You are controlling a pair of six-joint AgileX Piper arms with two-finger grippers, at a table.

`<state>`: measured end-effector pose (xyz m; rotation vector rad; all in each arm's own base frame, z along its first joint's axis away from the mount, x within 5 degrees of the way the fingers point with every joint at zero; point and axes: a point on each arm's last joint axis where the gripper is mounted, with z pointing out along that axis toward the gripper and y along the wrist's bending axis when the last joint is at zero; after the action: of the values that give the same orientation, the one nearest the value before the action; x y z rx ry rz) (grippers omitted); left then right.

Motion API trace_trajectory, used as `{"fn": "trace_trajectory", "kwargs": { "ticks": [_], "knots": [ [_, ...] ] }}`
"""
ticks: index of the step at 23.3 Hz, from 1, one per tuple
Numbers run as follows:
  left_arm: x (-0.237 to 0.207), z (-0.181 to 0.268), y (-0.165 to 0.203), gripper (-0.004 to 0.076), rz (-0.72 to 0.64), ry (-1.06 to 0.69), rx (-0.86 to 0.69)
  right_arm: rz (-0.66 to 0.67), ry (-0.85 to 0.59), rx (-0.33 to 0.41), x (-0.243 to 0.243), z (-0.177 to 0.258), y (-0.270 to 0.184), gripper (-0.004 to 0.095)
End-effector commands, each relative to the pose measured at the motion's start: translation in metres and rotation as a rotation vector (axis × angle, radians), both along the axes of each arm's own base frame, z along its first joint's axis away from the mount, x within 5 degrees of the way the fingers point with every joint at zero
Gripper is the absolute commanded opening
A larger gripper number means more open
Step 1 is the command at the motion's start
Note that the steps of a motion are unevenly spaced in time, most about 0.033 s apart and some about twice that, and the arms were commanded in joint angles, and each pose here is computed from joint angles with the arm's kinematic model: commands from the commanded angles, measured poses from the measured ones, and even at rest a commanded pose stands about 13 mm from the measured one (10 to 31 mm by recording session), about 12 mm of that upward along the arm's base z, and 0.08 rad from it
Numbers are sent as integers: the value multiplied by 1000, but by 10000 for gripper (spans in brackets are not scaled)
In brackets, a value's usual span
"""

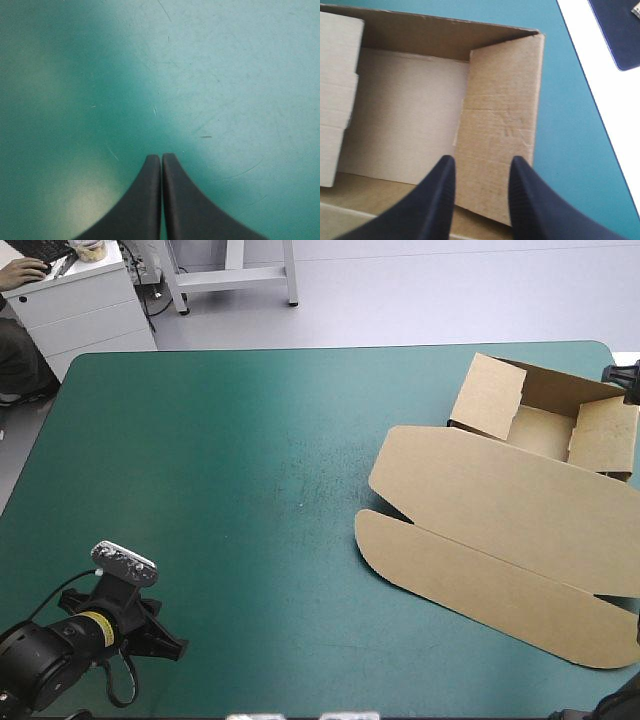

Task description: Fold the box

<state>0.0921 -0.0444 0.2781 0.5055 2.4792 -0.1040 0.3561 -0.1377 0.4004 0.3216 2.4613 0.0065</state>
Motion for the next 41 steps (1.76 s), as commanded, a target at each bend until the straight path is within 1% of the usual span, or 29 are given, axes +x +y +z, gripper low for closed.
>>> {"fn": "trace_trajectory", "kwargs": {
  "ticks": [1, 2, 6, 7, 9, 14, 15, 16, 18, 19, 22, 23, 24, 27, 30, 32, 36, 38, 41],
  "knots": [
    [4, 11, -3, -10, -8, -76, -34, 51, -150, 11, -22, 44, 18, 21],
    [5, 11, -3, -10, -9, -81, -36, 86, -159, 29, -25, 47, 22, -18],
    [6, 13, -4, -10, -12, -102, -58, 220, -174, 146, -28, 52, 40, -11],
    [7, 13, -5, -10, -11, -110, -64, 245, -184, 158, -28, 53, 45, -10],
    [7, 14, -5, -10, -11, -119, -73, 272, -177, 136, -29, 55, 56, -11],
    [8, 14, -6, -10, -12, -125, -85, 345, -133, -1, -33, 61, 95, -10],
    [7, 14, -6, -10, 3, -119, -96, 379, -134, -30, -37, 65, 113, -11],
    [7, 14, -6, -10, 7, -117, -100, 403, -140, -31, -40, 68, 124, -11],
    [7, 14, -6, -10, 8, -116, -99, 496, -151, -22, -53, 72, 155, -11],
    [7, 14, -6, -10, 8, -116, -99, 550, -128, -14, -62, 66, 171, -12],
    [7, 14, -7, -10, 8, -109, -106, 618, -75, -10, -78, 49, 190, -13],
    [7, 14, -7, -10, 9, -106, -110, 643, -42, -13, -87, 36, 197, -13],
    [7, 14, -7, -10, 9, -106, -110, 656, -23, -7, -96, 27, 200, -13],
    [7, 14, -7, -10, -3, -111, -103, 645, 61, 29, -124, -23, 198, -13],
    [7, 14, -7, -10, -27, -117, -83, 629, 97, 27, -164, -73, 190, -14],
    [7, 14, -7, -10, -46, -122, -69, 617, 81, 24, -190, -95, 185, -14],
    [7, 13, -7, -10, -89, -133, -36, 604, -28, 8, -238, -112, 176, -14],
    [7, 11, -7, -10, -100, -135, -27, 604, -91, -1, -255, -111, 173, -15],
    [6, 3, -7, -10, -129, -151, -18, 607, -148, -7, -271, -107, 171, -14]
  ]
}}
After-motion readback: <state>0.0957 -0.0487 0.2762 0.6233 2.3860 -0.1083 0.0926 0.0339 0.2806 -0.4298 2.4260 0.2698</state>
